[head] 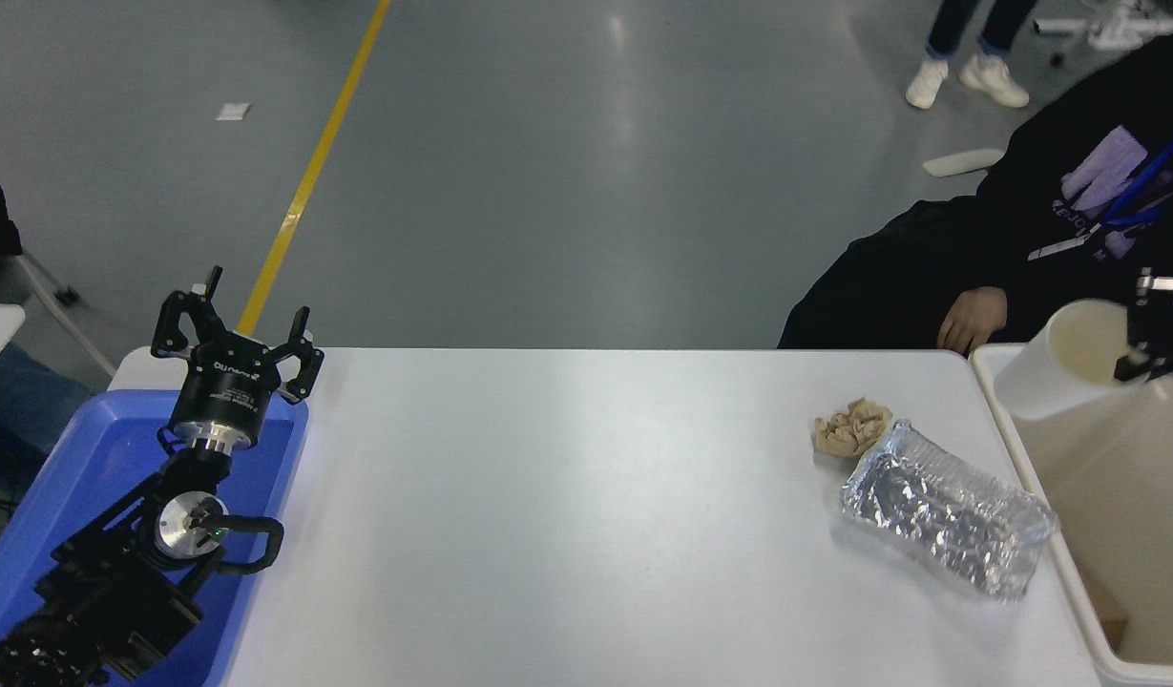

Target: Pick up paper cup place in dustbin

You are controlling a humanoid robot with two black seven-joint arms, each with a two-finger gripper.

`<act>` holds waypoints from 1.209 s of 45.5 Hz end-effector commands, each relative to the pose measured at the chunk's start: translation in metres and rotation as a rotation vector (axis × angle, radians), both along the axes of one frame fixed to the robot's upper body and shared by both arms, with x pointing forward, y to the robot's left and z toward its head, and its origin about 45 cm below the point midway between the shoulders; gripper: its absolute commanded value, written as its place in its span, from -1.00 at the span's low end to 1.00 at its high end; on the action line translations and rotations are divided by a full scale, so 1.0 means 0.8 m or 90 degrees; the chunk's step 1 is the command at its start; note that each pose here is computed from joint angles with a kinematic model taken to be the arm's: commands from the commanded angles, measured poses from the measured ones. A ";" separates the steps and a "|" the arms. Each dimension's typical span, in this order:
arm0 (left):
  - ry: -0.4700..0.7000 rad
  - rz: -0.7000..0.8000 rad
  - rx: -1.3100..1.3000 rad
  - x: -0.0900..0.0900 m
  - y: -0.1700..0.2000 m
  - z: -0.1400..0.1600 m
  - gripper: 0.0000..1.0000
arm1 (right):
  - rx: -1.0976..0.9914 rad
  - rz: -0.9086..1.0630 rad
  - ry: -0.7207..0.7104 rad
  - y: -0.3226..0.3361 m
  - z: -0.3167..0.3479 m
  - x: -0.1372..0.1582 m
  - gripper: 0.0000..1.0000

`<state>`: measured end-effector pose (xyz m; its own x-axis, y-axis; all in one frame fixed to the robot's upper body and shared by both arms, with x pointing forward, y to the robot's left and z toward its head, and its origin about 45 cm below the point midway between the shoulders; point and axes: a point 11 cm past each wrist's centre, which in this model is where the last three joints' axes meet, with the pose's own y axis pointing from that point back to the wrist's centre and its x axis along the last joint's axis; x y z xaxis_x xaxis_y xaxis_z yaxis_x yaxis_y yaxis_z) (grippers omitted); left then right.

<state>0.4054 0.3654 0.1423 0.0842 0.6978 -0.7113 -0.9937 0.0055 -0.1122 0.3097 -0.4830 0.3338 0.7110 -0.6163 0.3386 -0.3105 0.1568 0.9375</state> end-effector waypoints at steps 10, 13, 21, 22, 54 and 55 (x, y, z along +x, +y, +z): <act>-0.001 0.000 0.000 0.000 0.000 0.000 0.96 | -0.217 -0.157 -0.088 -0.163 -0.172 -0.054 -1.00; 0.000 0.001 0.001 0.000 0.000 0.000 0.96 | -0.224 -0.170 -0.093 -0.172 -0.189 -0.062 -1.00; 0.000 0.001 -0.001 0.000 0.001 0.000 0.96 | -0.261 -0.158 -0.112 -0.183 -0.217 -0.052 -1.00; -0.001 0.002 -0.001 0.000 0.001 0.000 0.96 | -0.265 -0.153 -0.116 -0.181 -0.222 -0.048 -1.00; -0.001 0.001 0.000 0.000 0.001 0.000 0.96 | -0.298 -0.164 -0.203 -0.140 -0.313 -0.037 -1.00; -0.001 0.001 0.000 0.000 0.001 0.000 0.96 | -0.299 -0.165 -0.201 -0.141 -0.313 -0.038 -1.00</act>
<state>0.4054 0.3660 0.1424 0.0830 0.6977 -0.7116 -0.9936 0.0029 -0.1130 0.2829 -0.6033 0.0949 0.3921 -0.4912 0.7778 -0.4616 0.6263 0.6282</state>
